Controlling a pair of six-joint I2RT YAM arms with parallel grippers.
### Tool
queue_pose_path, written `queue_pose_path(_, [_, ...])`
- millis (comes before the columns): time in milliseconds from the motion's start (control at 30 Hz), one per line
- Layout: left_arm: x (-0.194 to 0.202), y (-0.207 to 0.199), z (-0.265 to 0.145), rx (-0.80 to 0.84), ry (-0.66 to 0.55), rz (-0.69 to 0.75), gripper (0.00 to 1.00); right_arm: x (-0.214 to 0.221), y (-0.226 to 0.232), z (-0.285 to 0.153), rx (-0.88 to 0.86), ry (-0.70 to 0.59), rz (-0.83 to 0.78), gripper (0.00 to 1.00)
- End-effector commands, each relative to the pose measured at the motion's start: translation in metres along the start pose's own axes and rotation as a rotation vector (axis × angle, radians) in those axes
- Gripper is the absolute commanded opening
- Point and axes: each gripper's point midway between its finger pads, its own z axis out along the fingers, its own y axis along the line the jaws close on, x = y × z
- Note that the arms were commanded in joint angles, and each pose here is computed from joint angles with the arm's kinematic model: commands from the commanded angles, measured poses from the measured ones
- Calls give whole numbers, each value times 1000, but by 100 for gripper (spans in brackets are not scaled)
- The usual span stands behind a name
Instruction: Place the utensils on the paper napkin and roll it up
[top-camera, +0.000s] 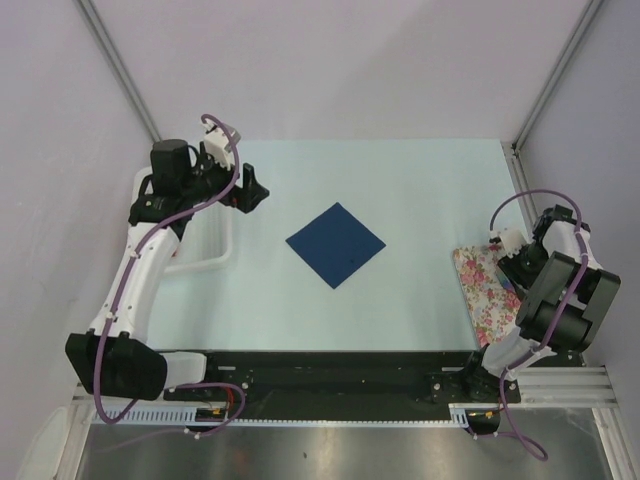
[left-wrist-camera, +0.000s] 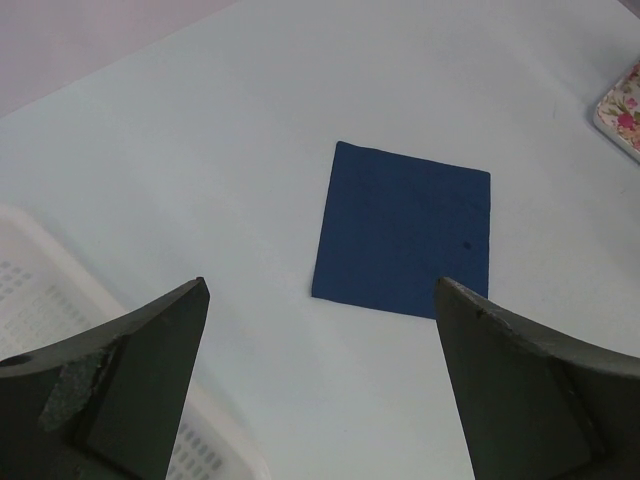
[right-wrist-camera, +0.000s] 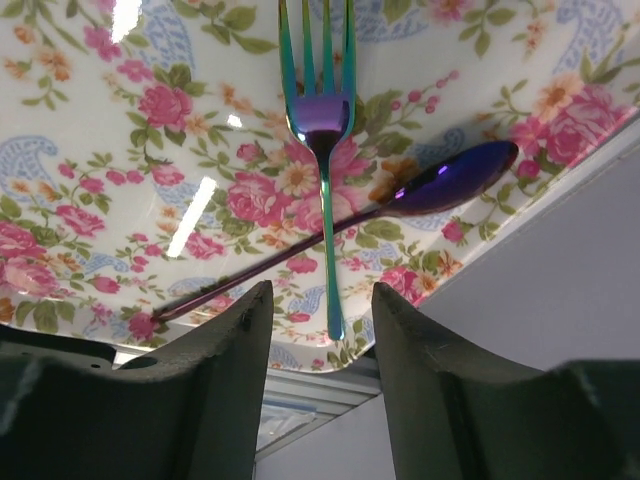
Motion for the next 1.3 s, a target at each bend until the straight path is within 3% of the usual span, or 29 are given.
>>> queue_pose_path(0, [-20,-4,3,14,-58,35,100,-4,-5,10,14,-6,-10,48])
queue_pose_path(633, [-10,2,3,-31,-45,26,100,-5,4,50,26,24,-40,37])
queue_pose_path(800, [-8,3,3,-34,-44,29,100,3,13,54,14,39,-44,26])
queue_pose_path(900, [-11,3,2,-41,-58,34,100,5,14,49,17,36,-39,14])
queue_pose_path(933, [-9,4,2,-44,-58,34,100,4,14,45,22,31,-34,0])
queue_pose_path(1100, [-10,4,2,-54,-77,36,100,-8,12,18,23,-22,16,0])
queue_pose_path(1267, [-8,11,-6,-116,-82,25,100,-53,8,-41,15,-178,122,0])
